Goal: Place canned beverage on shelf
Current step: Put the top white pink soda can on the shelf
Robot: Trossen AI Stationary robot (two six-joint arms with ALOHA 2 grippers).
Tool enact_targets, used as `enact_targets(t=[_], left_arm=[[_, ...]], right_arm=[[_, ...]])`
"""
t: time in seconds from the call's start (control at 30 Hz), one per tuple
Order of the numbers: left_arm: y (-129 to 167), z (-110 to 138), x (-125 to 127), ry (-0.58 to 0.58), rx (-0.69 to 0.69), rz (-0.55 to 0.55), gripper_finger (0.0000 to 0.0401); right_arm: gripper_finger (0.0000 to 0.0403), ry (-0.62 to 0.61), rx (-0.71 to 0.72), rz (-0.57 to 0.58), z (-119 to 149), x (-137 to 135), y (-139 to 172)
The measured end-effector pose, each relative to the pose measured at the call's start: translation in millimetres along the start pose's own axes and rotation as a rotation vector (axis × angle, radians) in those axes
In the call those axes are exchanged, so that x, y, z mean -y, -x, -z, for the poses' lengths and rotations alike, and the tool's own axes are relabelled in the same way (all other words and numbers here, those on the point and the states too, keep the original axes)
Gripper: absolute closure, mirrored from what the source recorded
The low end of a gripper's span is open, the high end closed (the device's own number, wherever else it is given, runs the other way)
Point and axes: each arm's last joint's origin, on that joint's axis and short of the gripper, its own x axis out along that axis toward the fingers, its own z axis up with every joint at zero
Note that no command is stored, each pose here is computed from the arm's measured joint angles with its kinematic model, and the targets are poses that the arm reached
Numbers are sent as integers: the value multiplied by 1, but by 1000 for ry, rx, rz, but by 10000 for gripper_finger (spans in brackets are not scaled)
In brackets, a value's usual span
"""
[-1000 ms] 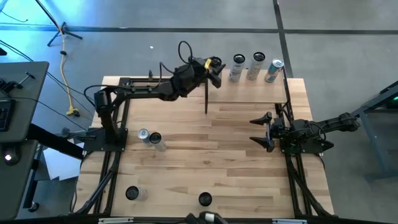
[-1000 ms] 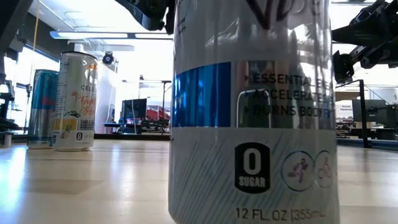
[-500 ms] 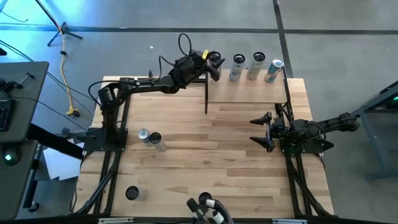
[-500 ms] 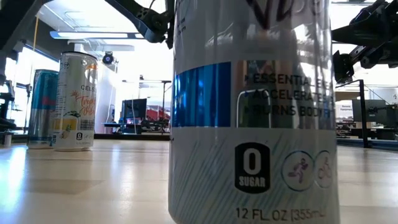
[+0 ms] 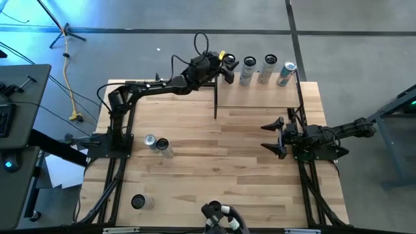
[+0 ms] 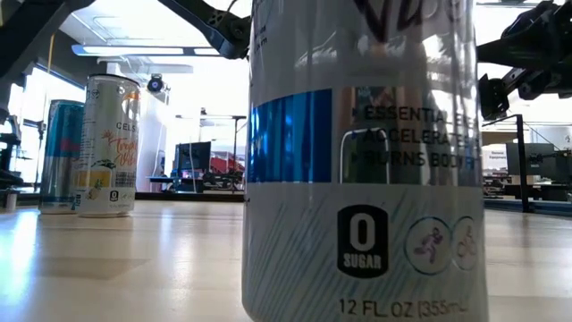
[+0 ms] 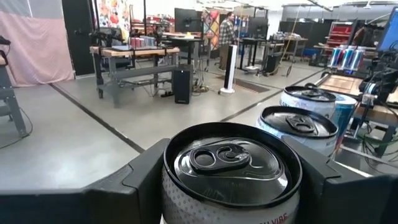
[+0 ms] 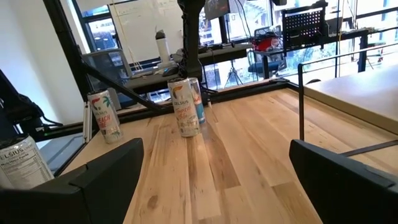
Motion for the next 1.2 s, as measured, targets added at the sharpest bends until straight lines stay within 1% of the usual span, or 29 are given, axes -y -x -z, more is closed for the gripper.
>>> enact_targets(t=[0.23,0.43,1.03,1.2], left_arm=[[0,4,0,-12,-39,-2,180],[0,4,0,-12,-35,-3,173],[0,5,-2,-14,-45,-31,171],[0,2,-2,-7,-21,-31,171]], right_arm=[[14,2,-7,2,1,0,0],[14,3,-10,2,1,0,0],[14,3,-9,7,1,0,0],[14,3,-9,7,1,0,0]])
